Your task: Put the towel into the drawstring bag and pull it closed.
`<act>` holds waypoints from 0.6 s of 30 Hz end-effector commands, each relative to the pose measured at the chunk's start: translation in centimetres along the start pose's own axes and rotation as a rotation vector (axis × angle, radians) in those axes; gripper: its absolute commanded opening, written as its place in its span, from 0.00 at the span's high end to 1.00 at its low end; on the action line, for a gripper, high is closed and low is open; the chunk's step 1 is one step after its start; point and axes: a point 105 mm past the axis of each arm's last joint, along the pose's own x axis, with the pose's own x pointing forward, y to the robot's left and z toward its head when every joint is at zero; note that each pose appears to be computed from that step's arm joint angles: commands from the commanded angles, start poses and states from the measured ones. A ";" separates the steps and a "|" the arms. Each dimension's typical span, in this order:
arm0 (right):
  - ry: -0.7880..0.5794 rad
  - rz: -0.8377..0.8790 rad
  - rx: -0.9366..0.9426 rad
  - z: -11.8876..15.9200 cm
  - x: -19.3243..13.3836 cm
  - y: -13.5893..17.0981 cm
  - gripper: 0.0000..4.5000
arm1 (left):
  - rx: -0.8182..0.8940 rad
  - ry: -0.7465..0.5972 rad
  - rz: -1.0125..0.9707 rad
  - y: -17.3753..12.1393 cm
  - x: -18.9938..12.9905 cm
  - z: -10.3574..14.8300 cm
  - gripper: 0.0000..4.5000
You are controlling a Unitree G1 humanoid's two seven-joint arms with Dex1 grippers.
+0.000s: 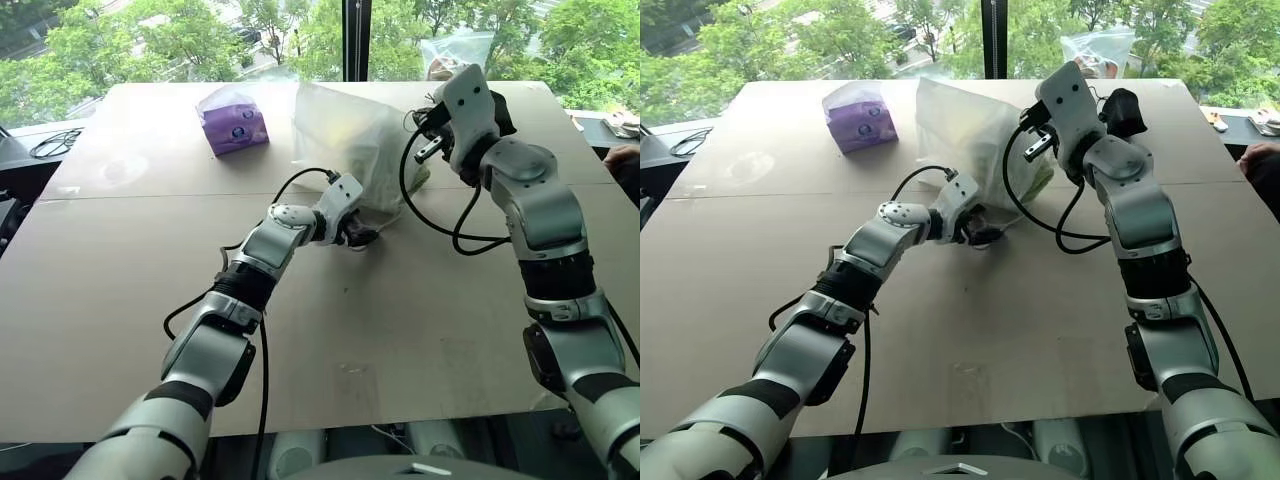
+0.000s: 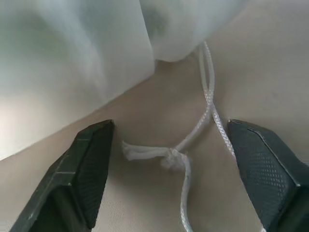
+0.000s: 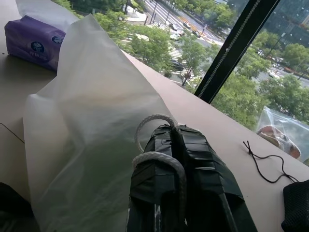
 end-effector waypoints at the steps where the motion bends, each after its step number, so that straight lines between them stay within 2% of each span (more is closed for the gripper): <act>1: -0.052 -0.022 -0.016 1.3 -0.4 -0.1 1.00 | -0.056 0.161 -0.099 -1.7 0.8 -4.3 0.57; 5: -0.043 -0.028 0.009 0.7 -0.5 0.3 1.00 | -0.062 0.086 -0.128 -1.6 0.3 -3.7 0.97; 8: -0.042 -0.047 0.031 0.5 -0.6 0.0 1.00 | -0.066 -0.046 -0.125 -0.8 -1.6 -2.5 0.99; 10: -0.046 -0.063 0.041 0.6 -0.8 -0.4 1.00 | -0.025 -0.113 -0.059 0.8 -4.0 -2.3 0.99; 15: -0.071 -0.099 0.055 1.6 -1.2 -1.9 1.00 | 0.028 -0.440 0.181 5.6 -12.8 1.1 0.99; 18: -0.086 -0.116 0.066 2.2 -1.5 -2.7 1.00 | 0.030 -0.501 0.298 7.3 -17.0 1.7 0.99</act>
